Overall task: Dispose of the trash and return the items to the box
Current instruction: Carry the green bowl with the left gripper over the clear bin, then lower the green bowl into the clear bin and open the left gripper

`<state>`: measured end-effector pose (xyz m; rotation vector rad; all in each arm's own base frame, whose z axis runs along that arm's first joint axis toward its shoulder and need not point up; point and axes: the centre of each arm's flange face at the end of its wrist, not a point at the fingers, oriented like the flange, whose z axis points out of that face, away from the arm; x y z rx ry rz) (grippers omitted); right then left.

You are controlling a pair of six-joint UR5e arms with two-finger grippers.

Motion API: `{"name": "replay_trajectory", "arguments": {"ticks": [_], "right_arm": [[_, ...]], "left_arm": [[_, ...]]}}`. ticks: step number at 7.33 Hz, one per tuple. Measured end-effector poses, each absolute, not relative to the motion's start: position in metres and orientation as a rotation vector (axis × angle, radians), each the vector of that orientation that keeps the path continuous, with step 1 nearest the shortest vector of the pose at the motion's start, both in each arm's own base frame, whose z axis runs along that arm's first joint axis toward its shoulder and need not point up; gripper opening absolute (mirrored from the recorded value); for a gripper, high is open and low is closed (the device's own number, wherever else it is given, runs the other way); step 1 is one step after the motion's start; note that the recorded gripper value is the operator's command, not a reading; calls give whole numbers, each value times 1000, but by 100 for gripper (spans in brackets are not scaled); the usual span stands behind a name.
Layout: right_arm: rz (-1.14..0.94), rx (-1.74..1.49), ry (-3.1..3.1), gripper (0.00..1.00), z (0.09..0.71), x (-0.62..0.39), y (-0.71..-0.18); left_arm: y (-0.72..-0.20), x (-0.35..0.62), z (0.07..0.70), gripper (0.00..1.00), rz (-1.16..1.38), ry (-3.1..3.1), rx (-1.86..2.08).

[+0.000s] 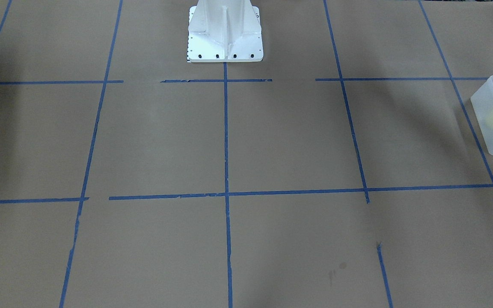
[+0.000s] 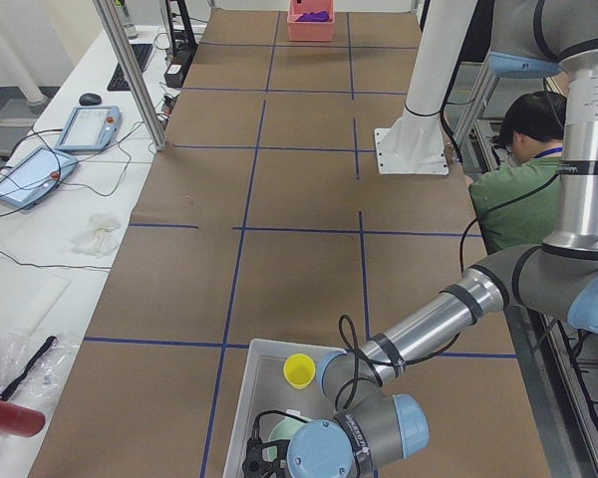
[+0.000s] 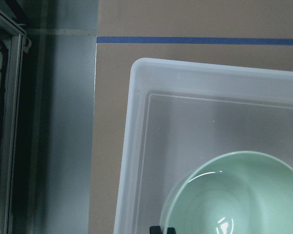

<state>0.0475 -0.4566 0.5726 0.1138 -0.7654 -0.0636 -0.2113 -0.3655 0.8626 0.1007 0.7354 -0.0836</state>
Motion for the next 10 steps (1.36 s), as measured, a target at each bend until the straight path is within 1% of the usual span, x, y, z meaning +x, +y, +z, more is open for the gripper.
{"name": "replay_trajectory", "arguments": {"ticks": [2,4,5,6,7,8,10], "right_arm": [[-55,119,-767,100,583,43,-462],[-84,111,-766,100,597,44,-452],[-108,105,-764,100,607,45,-446],[-123,100,-764,100,615,48,-442],[-123,99,-766,100,621,53,-439],[-119,98,-768,100,625,57,-438],[-107,97,-772,100,629,62,-437]], "left_arm": [[-364,-211,866,0,-111,733,98],[-366,-211,865,0,-134,731,100],[-366,-211,865,32,-136,731,103],[-367,-211,864,68,-136,730,108],[-368,-211,863,82,-140,729,115],[-370,-211,861,100,-148,726,125],[-374,-212,856,100,-151,721,143]]}}
